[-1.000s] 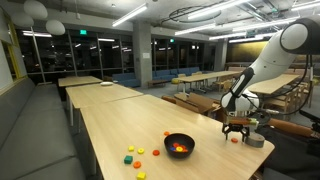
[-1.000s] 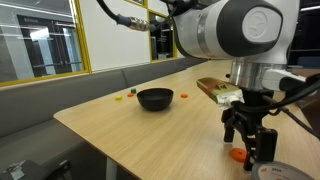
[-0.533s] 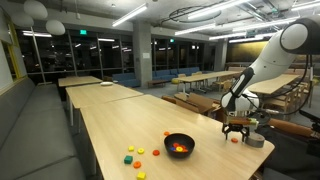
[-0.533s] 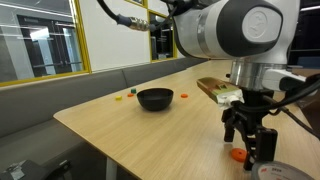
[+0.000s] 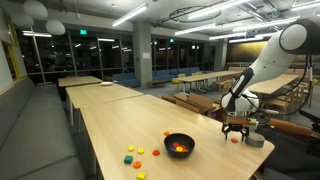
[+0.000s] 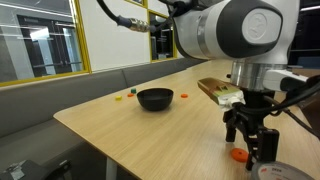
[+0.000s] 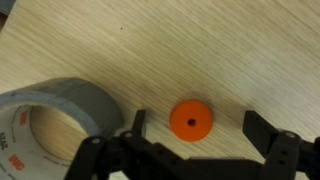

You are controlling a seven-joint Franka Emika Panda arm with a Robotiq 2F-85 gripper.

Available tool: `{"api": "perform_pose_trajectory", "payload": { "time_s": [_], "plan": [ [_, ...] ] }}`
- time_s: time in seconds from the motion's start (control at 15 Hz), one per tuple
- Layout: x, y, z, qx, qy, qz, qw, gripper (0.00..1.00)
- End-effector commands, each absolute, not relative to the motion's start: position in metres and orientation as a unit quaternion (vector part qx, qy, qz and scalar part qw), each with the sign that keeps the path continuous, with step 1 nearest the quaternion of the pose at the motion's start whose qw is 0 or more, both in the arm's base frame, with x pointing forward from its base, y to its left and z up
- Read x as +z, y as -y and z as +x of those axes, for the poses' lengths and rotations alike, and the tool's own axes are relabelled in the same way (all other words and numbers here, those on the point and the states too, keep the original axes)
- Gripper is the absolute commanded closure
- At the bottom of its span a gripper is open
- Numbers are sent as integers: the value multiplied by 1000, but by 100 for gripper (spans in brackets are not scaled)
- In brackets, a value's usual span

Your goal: Put one yellow ring and three orange rings inside the black bowl

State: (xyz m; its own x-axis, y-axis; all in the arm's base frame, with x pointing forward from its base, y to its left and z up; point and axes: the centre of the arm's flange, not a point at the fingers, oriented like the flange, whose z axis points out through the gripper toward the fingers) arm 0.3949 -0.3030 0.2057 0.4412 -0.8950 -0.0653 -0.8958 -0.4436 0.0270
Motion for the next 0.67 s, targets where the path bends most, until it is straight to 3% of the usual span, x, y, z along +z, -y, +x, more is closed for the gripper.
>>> {"api": "perform_pose_trajectory", "payload": {
  "time_s": [0.0,0.07,0.13,0.27,0.6],
  "plan": [
    [202,311,397,20,-527,-850,6,0],
    [202,311,398,18,-526,-850,4,0],
    [202,311,398,17,-526,-851,4,25],
    [204,312,399,14,-525,-851,4,34],
    [209,313,403,7,-523,-852,3,73]
  ]
}}
